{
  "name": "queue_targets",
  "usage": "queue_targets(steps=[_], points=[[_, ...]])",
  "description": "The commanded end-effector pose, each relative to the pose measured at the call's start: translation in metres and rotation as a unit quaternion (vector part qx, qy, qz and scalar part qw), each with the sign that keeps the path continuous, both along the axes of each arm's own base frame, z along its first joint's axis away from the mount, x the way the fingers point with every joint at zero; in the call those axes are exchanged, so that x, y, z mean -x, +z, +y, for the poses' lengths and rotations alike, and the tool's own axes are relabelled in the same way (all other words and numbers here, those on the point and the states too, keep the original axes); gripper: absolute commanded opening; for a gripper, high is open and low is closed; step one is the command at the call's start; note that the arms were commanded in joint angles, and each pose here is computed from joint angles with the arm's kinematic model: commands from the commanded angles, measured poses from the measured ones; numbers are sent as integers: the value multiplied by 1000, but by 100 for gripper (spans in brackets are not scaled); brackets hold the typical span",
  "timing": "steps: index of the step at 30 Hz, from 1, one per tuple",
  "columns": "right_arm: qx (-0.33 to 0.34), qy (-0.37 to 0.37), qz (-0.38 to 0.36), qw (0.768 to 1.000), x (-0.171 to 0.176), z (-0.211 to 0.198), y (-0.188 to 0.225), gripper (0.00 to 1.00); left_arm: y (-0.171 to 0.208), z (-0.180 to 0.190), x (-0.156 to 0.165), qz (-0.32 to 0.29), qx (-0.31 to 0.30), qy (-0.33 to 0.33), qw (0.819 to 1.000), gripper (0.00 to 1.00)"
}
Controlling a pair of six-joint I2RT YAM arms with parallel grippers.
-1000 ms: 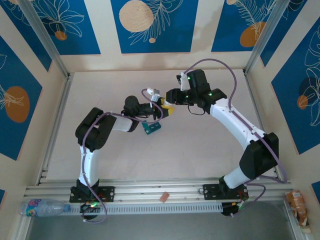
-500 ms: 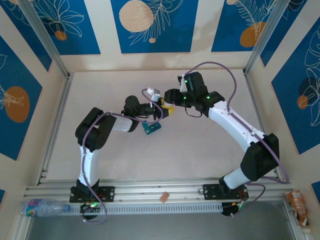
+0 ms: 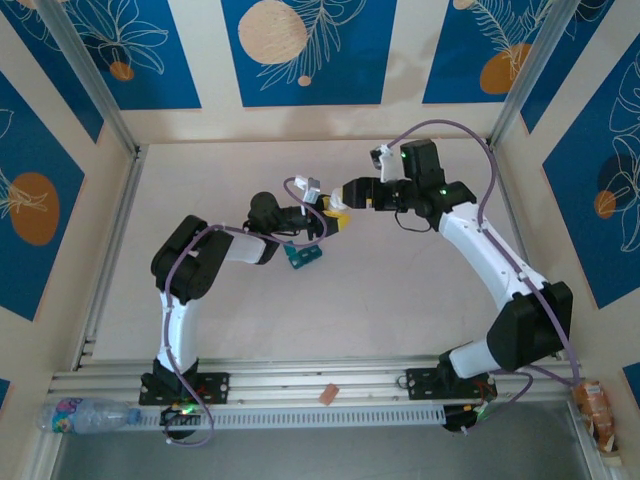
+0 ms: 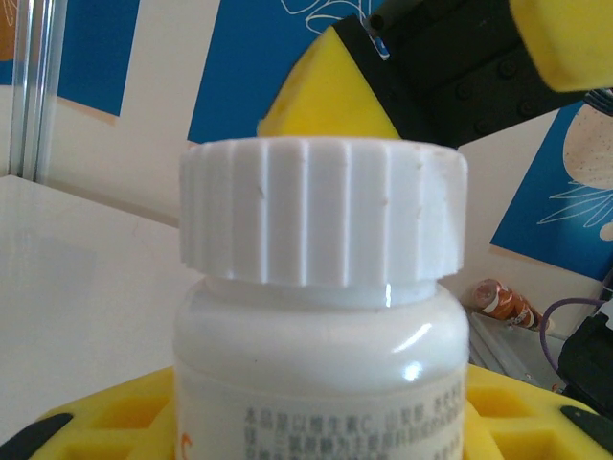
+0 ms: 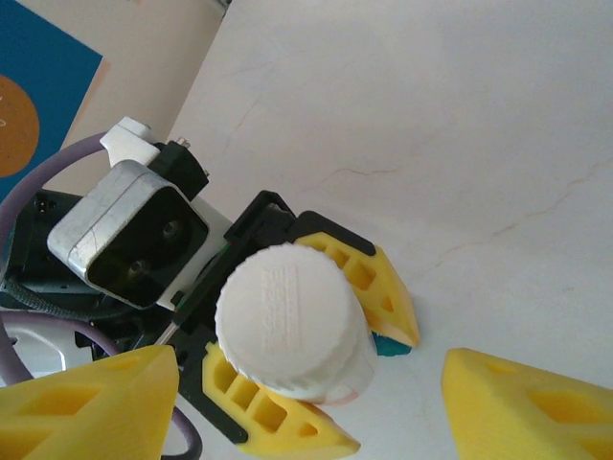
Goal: Sort the pills into containers
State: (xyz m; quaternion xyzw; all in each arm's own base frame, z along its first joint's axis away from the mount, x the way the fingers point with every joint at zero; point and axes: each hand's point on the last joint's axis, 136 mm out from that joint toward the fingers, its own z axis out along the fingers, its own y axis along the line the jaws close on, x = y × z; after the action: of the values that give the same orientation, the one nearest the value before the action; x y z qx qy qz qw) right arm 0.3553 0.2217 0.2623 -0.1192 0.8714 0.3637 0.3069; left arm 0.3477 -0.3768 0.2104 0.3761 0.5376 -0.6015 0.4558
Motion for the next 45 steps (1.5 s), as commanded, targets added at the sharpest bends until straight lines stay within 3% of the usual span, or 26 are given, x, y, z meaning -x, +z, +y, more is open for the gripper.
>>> queue_targets(steps=[1, 19, 35, 45], points=[[7, 34, -21, 999, -5, 5, 8, 71, 25, 0, 5, -39, 24, -5, 999, 0], [1, 60, -2, 998, -11, 22, -4, 57, 25, 1, 5, -38, 24, -6, 999, 0], [-4, 72, 5, 997, -9, 33, -6, 56, 28, 1, 6, -40, 25, -6, 999, 0], [-1, 67, 15, 998, -6, 34, -12, 37, 28, 0, 7, -40, 25, -7, 999, 0]])
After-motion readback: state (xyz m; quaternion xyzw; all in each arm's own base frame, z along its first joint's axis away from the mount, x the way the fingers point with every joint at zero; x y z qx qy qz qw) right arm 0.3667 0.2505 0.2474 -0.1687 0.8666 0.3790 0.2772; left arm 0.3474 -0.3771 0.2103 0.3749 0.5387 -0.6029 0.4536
